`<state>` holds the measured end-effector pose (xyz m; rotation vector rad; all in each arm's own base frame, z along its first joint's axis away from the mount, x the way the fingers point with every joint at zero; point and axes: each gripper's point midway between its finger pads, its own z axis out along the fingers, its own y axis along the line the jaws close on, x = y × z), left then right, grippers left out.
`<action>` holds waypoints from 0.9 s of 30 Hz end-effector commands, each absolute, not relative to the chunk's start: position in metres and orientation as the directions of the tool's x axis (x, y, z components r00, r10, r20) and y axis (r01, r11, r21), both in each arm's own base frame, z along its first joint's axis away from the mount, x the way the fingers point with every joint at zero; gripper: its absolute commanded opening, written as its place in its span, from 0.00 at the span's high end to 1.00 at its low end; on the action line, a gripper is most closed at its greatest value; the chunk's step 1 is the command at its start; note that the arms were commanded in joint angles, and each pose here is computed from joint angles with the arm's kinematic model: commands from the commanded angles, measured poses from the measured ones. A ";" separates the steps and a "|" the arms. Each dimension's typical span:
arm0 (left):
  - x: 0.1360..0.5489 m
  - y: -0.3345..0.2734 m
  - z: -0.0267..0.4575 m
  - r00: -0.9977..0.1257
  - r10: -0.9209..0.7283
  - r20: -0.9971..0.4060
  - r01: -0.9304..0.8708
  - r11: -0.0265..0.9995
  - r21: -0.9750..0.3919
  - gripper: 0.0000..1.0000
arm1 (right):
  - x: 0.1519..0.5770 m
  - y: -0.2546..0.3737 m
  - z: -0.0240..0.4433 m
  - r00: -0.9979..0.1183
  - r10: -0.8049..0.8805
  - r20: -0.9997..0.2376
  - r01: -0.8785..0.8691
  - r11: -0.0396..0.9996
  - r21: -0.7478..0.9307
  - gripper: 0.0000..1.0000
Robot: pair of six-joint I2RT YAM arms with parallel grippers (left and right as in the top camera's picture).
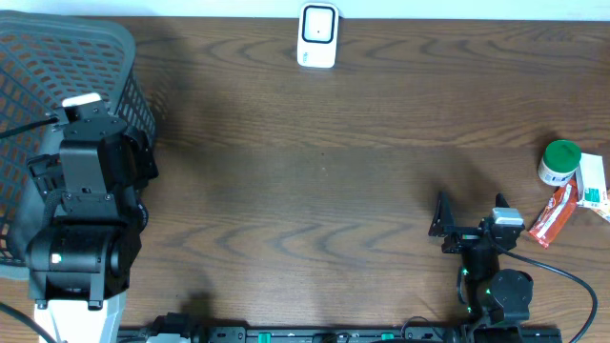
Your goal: Scan the item barcode
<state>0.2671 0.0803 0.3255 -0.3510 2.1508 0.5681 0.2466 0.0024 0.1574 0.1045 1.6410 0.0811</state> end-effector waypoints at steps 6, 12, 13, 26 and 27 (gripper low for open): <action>0.267 0.083 0.323 -0.595 -0.054 -0.802 -0.449 0.849 0.277 0.04 | 0.246 0.003 0.158 -0.070 0.104 -0.992 0.014 0.995 0.103 0.01; 0.267 0.083 0.323 -0.595 -0.054 -0.802 -0.450 0.849 0.276 0.04 | 0.246 0.003 0.158 -0.070 0.104 -0.992 0.014 0.995 0.103 0.01; 0.267 0.083 0.323 -0.595 -0.054 -0.802 -0.450 0.849 0.276 0.04 | 0.246 0.003 0.158 -0.070 0.104 -0.992 0.014 0.995 0.103 0.01; 0.264 0.077 0.319 -0.610 -0.051 -0.790 -0.417 0.869 0.266 0.04 | 0.246 0.003 0.158 -0.070 0.104 -0.992 0.014 0.995 0.103 0.01; 0.261 0.070 0.317 -0.613 -0.054 -0.788 -0.386 0.891 0.240 0.04 | 0.246 0.003 0.158 -0.070 0.104 -0.992 0.014 0.995 0.103 0.01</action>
